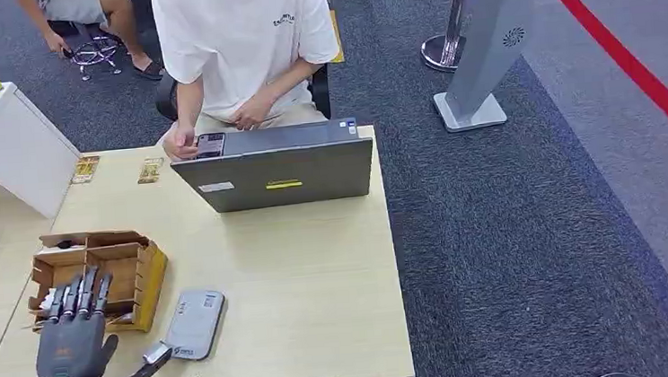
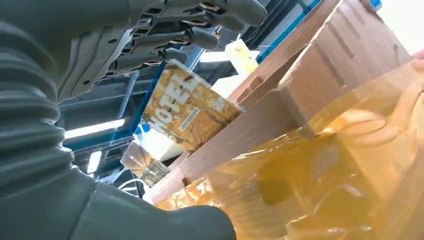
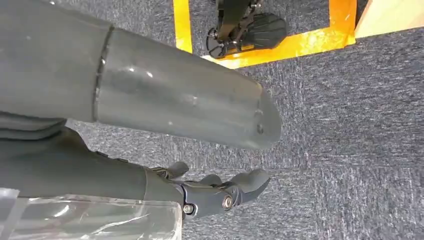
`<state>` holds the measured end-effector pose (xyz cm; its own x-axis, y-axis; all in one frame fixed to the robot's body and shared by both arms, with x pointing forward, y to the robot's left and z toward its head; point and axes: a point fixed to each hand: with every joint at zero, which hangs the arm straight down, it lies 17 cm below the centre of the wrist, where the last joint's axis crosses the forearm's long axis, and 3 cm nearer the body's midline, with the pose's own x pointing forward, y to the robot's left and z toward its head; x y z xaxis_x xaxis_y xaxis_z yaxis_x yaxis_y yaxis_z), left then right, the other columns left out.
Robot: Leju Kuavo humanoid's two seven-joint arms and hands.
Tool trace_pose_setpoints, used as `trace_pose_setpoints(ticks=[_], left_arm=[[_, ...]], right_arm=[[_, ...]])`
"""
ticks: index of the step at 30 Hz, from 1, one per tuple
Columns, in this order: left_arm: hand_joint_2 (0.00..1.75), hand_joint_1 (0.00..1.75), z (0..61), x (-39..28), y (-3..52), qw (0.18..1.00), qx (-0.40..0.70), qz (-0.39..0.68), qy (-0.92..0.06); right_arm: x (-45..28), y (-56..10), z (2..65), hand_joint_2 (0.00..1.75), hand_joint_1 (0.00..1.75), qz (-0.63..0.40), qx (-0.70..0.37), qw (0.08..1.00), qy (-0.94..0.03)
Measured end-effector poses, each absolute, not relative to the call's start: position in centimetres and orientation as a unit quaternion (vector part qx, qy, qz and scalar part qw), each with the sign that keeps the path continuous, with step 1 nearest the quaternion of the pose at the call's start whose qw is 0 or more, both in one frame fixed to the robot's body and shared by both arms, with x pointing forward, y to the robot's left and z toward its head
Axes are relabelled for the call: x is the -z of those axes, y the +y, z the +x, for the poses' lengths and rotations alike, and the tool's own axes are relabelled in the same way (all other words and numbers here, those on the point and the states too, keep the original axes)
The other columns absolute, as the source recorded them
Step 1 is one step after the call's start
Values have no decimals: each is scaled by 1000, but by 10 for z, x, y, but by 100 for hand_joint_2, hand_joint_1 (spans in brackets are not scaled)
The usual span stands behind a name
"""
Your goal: Pass the card to the sensor for recognition and then transmit it.
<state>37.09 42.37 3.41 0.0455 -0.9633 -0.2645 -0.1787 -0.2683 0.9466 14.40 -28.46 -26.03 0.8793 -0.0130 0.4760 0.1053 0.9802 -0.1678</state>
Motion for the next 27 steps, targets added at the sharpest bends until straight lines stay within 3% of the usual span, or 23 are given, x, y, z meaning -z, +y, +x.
trace_pose_setpoints(ticks=[27], left_arm=[[175, 0, 374, -57, 444, 395, 461, 659, -443]], right_arm=[[260, -285, 144, 0, 0, -95, 31, 965, -244]])
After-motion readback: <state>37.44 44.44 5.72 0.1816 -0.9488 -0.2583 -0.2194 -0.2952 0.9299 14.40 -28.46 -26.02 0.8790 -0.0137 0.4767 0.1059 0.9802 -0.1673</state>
